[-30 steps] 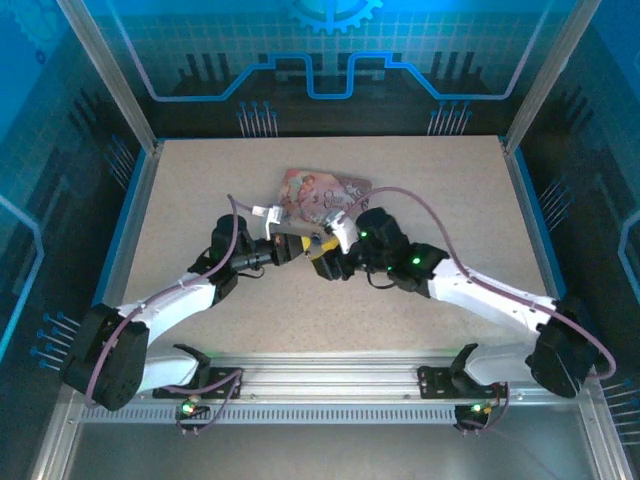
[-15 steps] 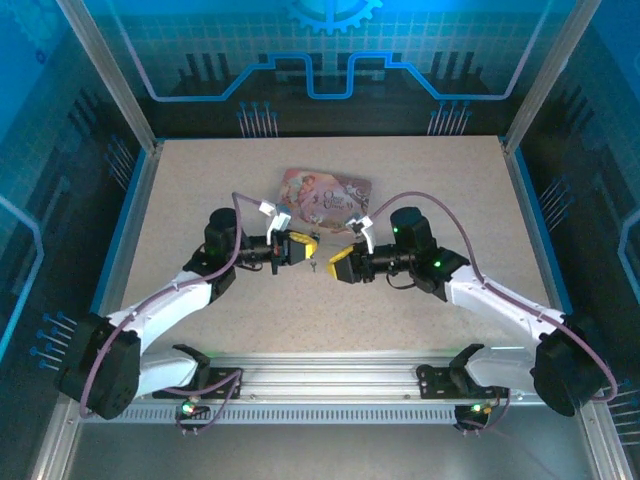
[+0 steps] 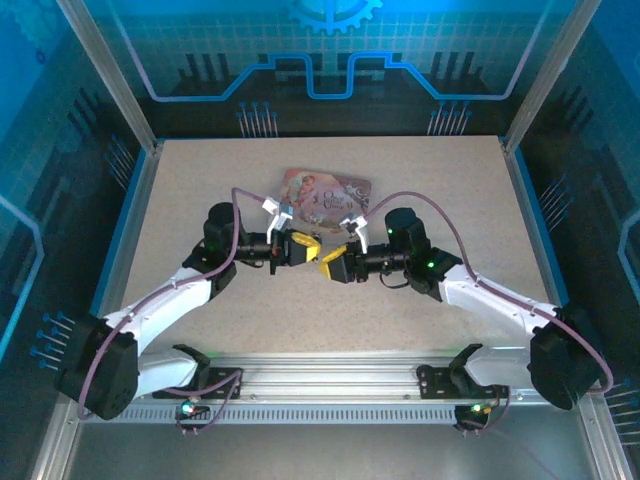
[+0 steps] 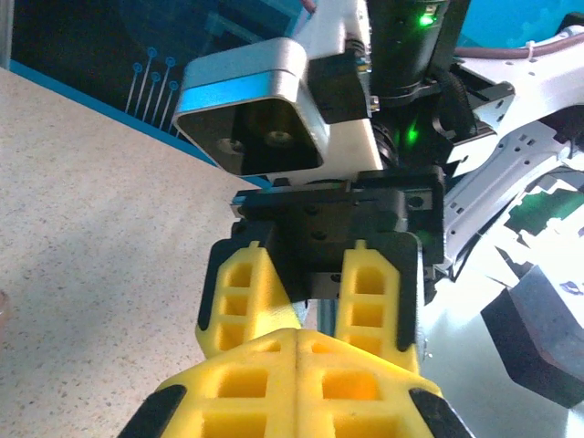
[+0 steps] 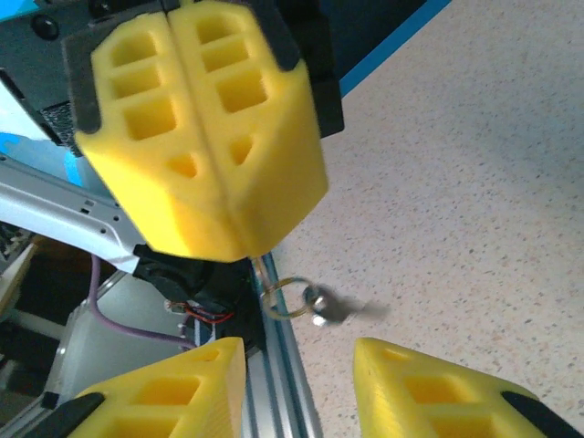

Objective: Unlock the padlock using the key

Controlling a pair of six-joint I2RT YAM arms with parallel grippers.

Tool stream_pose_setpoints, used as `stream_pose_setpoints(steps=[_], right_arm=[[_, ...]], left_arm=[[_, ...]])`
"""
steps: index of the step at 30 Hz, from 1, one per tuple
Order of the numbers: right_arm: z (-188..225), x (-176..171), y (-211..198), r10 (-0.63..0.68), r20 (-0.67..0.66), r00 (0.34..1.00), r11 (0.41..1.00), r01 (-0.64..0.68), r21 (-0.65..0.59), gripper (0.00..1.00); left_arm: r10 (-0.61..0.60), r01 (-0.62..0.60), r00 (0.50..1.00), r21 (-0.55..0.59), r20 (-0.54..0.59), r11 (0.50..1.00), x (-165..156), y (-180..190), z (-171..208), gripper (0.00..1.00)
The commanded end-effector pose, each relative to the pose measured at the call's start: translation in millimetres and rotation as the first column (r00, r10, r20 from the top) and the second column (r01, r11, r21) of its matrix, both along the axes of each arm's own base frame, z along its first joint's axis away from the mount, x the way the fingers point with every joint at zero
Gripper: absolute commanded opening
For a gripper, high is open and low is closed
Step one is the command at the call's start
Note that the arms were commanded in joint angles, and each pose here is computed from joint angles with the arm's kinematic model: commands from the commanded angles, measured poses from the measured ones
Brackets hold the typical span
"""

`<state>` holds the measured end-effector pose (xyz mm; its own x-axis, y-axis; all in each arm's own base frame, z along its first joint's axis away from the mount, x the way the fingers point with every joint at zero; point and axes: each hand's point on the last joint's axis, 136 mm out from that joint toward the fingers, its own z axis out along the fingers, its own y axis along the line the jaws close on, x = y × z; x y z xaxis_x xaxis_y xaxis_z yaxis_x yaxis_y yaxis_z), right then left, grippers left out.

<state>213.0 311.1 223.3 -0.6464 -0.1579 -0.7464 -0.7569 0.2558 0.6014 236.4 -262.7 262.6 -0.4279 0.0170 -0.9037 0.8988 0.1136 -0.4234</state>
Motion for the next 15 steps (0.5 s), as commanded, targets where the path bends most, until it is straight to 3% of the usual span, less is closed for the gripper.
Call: stream_pose_setpoints(steps=[1,11,15], right_arm=[[10,5,4,-0.018,0.04,0.999,0.999,0.017,0.028,0.34],[16,-1,11,0.022,0.05,0.999,0.998,-0.025,0.062,0.34],[19,-2,17,0.051,0.053,0.997,0.995,-0.055,0.082,0.24]], left_arm=[[-0.06,0.06,0.998,-0.01,0.016,0.998,-8,-4,11,0.0],[-0.07,0.069,0.997,-0.019,-0.037,0.997,-4,-7,9,0.0],[-0.072,0.07,0.996,-0.033,-0.05,0.997,-3,-8,12,0.0]])
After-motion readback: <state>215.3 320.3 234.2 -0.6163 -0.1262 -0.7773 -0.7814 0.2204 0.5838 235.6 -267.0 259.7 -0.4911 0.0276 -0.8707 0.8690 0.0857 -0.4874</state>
